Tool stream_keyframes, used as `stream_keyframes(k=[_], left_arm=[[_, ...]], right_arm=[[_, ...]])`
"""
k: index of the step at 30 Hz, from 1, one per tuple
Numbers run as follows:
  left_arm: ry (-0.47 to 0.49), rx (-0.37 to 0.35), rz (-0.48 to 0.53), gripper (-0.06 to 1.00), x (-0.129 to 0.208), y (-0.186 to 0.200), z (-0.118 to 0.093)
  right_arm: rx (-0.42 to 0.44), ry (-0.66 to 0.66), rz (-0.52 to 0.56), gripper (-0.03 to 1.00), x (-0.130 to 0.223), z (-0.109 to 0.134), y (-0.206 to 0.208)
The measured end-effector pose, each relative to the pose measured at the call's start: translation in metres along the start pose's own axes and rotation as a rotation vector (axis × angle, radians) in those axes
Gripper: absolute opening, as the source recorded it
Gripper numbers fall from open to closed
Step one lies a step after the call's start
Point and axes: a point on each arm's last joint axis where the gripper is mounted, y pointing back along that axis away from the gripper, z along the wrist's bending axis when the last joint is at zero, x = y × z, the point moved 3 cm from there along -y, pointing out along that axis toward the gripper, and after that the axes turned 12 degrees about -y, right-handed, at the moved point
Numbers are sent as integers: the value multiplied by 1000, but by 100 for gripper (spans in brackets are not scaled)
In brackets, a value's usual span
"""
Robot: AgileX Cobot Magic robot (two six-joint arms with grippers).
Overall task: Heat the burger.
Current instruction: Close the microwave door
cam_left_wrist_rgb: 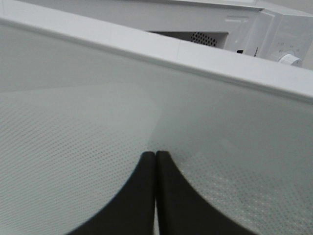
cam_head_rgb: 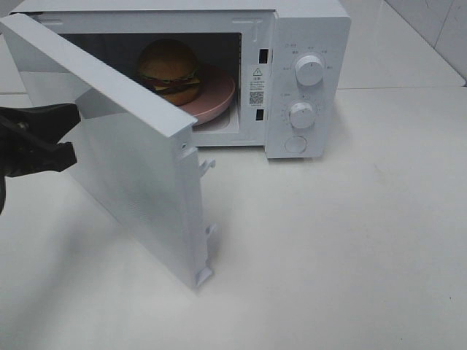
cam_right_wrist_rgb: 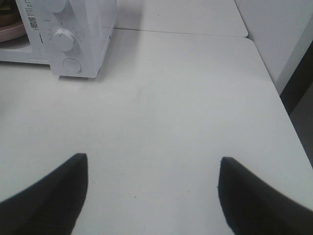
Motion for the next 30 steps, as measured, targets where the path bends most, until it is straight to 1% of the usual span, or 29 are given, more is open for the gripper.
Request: stream_keyframes(k=[4, 5, 9, 10, 11, 13, 14, 15, 16, 17, 18, 19, 21, 22, 23, 30], left_arm=[[6, -6, 3, 0, -4, -15, -9], [1, -10, -2, 0, -6, -22, -15], [-1, -27, 2, 0, -10, -35, -22], [4, -48, 5, 0, -11, -42, -26], [4, -48, 5, 0, -11, -42, -26], [11, -81, 11, 0, -14, -53, -32], [11, -81, 11, 0, -14, -53, -32], [23, -111, 10, 0, -16, -61, -35], [34, -125, 10, 0, -17, -66, -36], [34, -125, 10, 0, -17, -66, -36], [46, -151, 6, 0, -20, -73, -40], [46, -151, 6, 0, -20, -73, -40], [38, -168, 1, 0, -24, -85, -48], [38, -168, 1, 0, -24, -85, -48], [28, -173, -3, 0, -27, -92, -55], [45, -204, -7, 0, -30, -116, -67]], right_arm=[[0, 0, 0, 70, 0, 0, 0], [0, 0, 0, 70, 0, 0, 0], [0, 0, 0, 70, 0, 0, 0], [0, 0, 0, 70, 0, 0, 0], [0, 0, 0, 70, 0, 0, 0], [0, 0, 0, 70, 0, 0, 0], [0, 0, 0, 70, 0, 0, 0], [0, 0, 0, 70, 0, 0, 0], [0, 0, 0, 70, 0, 0, 0], [0, 0, 0, 70, 0, 0, 0], [0, 0, 0, 70, 0, 0, 0], [0, 0, 0, 70, 0, 0, 0], [0, 0, 0, 70, 0, 0, 0], [0, 0, 0, 70, 0, 0, 0], [0, 0, 0, 70, 0, 0, 0], [0, 0, 0, 70, 0, 0, 0]])
